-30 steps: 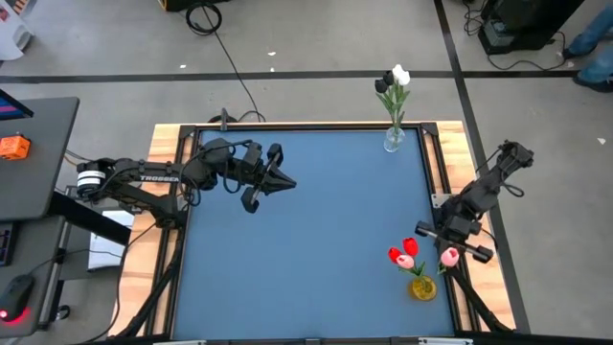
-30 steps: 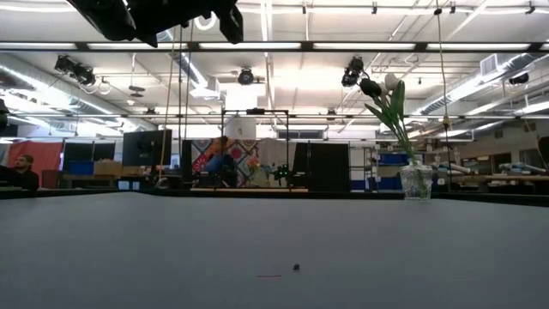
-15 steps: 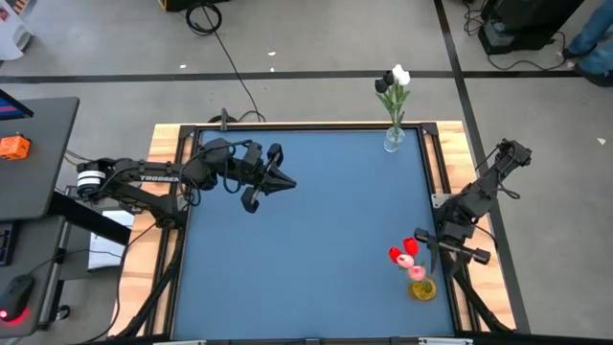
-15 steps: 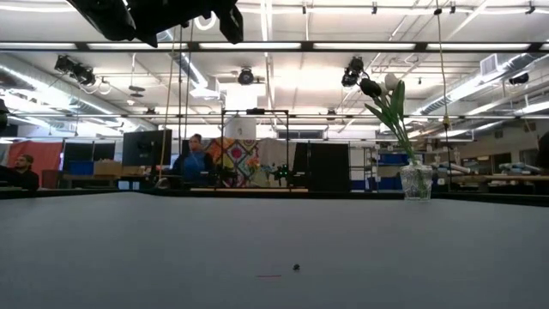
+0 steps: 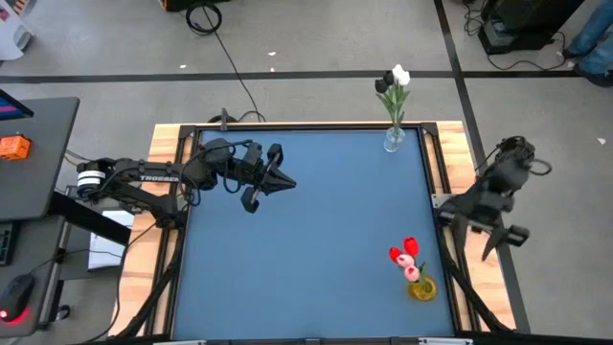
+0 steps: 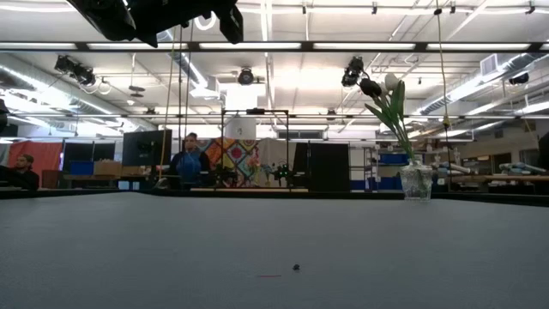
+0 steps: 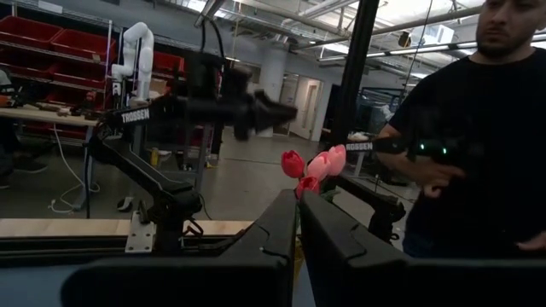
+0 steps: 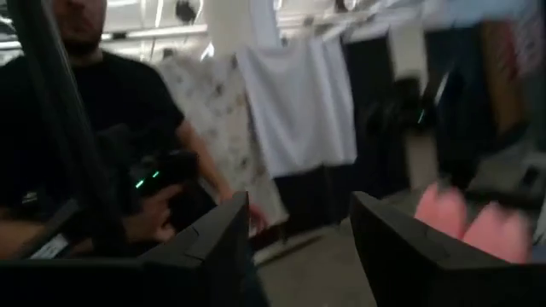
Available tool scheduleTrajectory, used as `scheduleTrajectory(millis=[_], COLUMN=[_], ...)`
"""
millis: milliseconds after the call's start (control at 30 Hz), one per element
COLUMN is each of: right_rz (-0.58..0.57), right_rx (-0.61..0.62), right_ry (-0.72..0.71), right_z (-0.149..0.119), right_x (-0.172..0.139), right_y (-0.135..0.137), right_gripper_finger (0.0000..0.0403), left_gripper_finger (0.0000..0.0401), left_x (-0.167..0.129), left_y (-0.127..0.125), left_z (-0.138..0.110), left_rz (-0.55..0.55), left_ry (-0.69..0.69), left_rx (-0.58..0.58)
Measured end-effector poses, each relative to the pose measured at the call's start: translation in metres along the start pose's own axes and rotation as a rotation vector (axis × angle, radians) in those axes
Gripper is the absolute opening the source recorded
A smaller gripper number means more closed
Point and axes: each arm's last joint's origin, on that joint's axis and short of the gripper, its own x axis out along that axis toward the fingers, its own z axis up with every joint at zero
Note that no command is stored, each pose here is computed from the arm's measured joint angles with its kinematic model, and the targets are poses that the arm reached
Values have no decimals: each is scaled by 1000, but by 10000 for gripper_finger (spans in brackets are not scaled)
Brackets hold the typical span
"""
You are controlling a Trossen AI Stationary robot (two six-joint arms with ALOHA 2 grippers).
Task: Sort flowers into vase by color
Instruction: Return to Home Position
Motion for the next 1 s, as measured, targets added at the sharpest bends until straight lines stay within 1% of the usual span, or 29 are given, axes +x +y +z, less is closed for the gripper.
scheduleTrajectory(millis=[100, 167, 200, 333, 433, 500, 600, 733, 800, 867, 933, 967, 1000], right_rz=[-34, -85, -129, -334, -502, -620, -806, -1063, -1128, -1176, -1244, -1279, -1309], right_rx=[-72, -129, -157, -226, -276, -304, -337, -363, -373, -368, -321, -297, -276], right_ry=[-74, -121, -147, -246, -291, -304, -284, -226, -203, -206, -243, -262, -279], right_z=[19, 29, 34, 50, 58, 60, 59, 55, 54, 53, 54, 54, 54], right_x=[-6, -10, -11, -19, -24, -27, -27, -27, -27, -29, -31, -32, -33], right_y=[7, 11, 12, 13, 13, 11, 5, -3, -5, -5, -6, -6, -7], right_gripper_finger=[210, 210, 210, 210, 209, 205, 191, 151, 114, 65, 20, 12, 12], left_gripper_finger=[25, 25, 25, 25, 25, 25, 25, 25, 25, 25, 25, 25, 25], left_x=[0, 0, 0, 0, 0, 0, 0, 0, 0, 0, 0, 0, -1], left_y=[0, 0, 0, 0, 0, 0, 0, 0, 0, 0, 0, 1, 3], left_z=[0, 0, 0, 0, 0, 0, 0, 0, 0, 0, 0, 1, 1], left_rz=[0, 0, 0, 0, 0, 0, 0, 0, 0, 0, 9, 33, 59], left_ry=[0, 0, 0, 0, 0, 0, 0, 0, 0, 0, -3, -12, -23], left_rx=[0, 0, 0, 0, 0, 0, 0, 0, 0, 0, -1, -1, 2])
